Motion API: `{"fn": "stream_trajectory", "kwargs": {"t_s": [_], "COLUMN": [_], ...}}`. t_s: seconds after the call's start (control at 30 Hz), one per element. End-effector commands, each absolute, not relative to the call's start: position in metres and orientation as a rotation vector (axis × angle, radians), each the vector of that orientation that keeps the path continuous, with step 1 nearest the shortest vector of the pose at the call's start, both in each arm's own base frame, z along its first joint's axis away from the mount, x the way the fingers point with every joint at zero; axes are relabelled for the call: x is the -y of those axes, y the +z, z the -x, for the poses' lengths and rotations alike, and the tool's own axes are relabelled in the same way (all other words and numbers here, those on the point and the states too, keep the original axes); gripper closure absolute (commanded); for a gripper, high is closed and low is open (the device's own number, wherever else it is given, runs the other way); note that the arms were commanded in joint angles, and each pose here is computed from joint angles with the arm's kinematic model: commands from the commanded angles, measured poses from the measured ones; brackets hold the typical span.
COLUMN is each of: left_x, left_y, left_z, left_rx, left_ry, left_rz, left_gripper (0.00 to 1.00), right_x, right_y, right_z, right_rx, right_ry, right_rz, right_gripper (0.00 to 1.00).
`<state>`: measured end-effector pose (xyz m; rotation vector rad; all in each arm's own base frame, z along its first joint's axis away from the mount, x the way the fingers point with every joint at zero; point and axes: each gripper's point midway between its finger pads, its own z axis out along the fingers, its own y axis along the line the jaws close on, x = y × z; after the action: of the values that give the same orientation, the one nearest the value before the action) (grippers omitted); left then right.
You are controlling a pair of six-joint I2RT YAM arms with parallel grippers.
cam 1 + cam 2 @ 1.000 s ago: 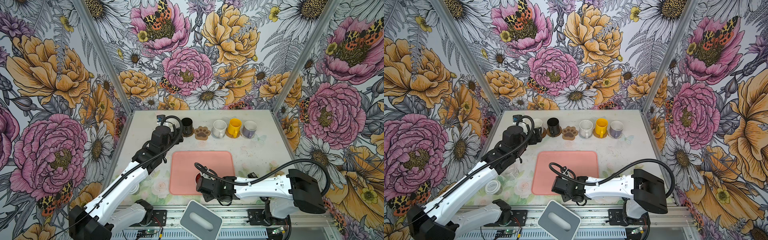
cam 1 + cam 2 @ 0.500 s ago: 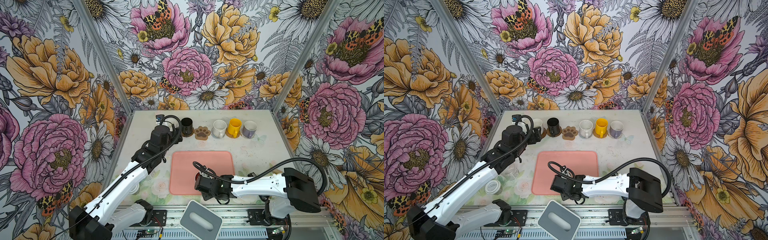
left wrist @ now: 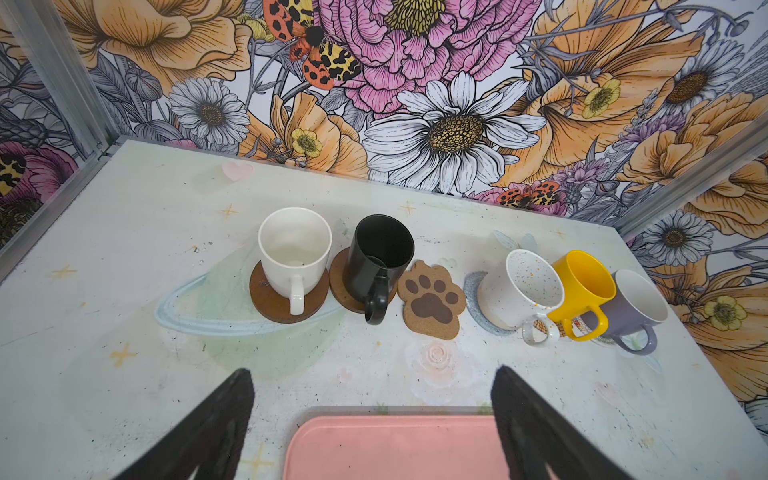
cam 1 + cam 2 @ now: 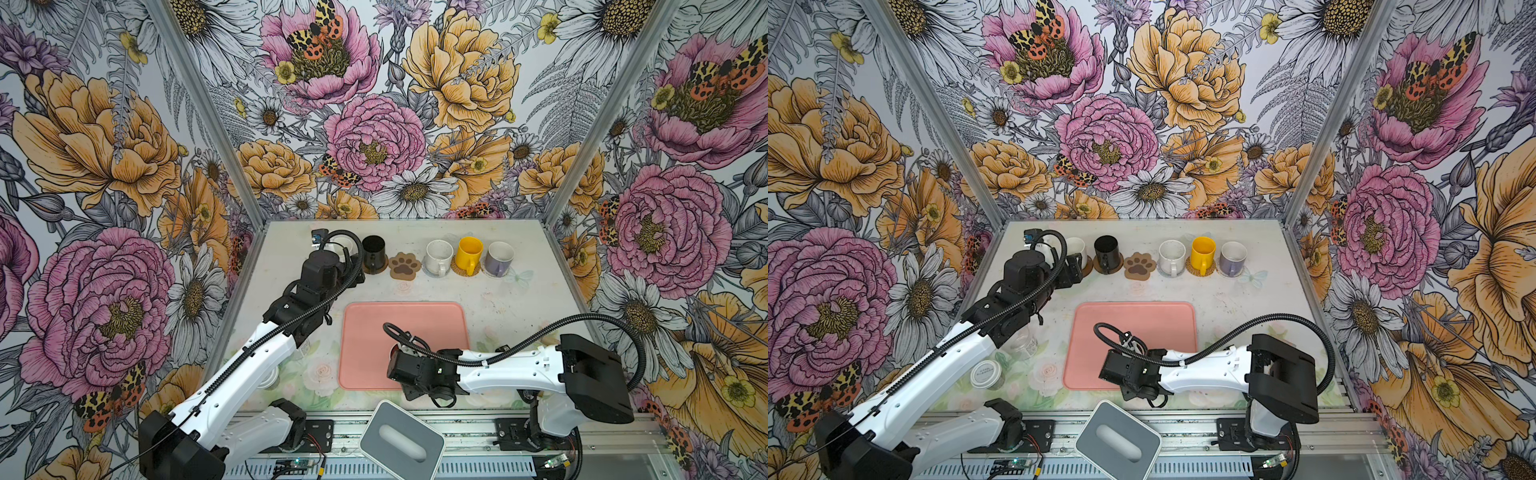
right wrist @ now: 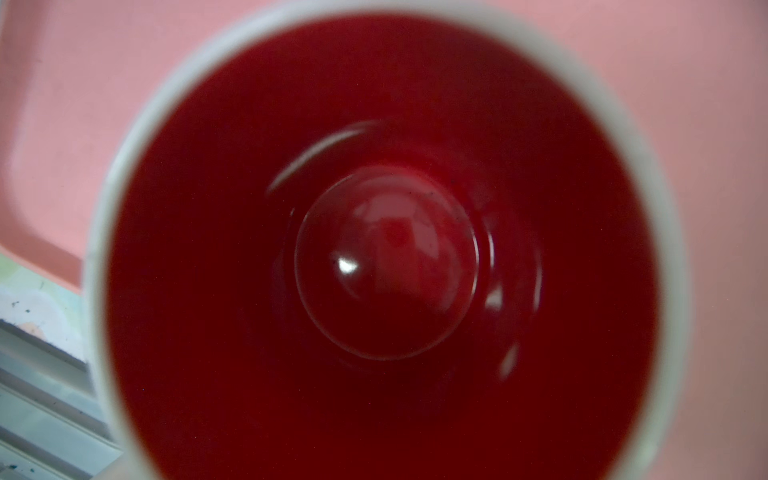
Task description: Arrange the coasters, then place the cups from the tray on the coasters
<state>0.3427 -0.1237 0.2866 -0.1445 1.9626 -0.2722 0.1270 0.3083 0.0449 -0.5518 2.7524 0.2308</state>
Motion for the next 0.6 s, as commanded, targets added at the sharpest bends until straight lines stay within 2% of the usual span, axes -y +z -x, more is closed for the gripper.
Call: {"fn": "stream_trajectory", "kwargs": {"t_s": [0.0,0.27,0.37,0.57], "left_x": [0.123,0.122,0.121,0.119], "left_y": [0.281,0.279,0.278,0.279], "left_z": [-0.345,-0.346,-0.346,-0.346], "left_rx": [-1.975,-1.978,-1.982,-1.979], "left_ry": [-0.285,-0.280,-0.276,-0.276], "left_rz": [0.157,0.161,0.162,0.166], "left_gripper": [0.09,0.09,0.09,0.09], "right_x": [-0.316,-0.318,-0.319,-0.321], "right_y": [0.050,0.052,0.055,0.063], "right_z": [-0.135,-0.137,-0.138,-0.143], "right_rx": [-2.740,-2.737,-2.734,-2.712], "right_ry": [0.249,0.259,0.266,0.282], "right_rz": [0.510,0.520,0.518,0.519], "right_gripper": [0.60,0.86,1.00,1.00]}}
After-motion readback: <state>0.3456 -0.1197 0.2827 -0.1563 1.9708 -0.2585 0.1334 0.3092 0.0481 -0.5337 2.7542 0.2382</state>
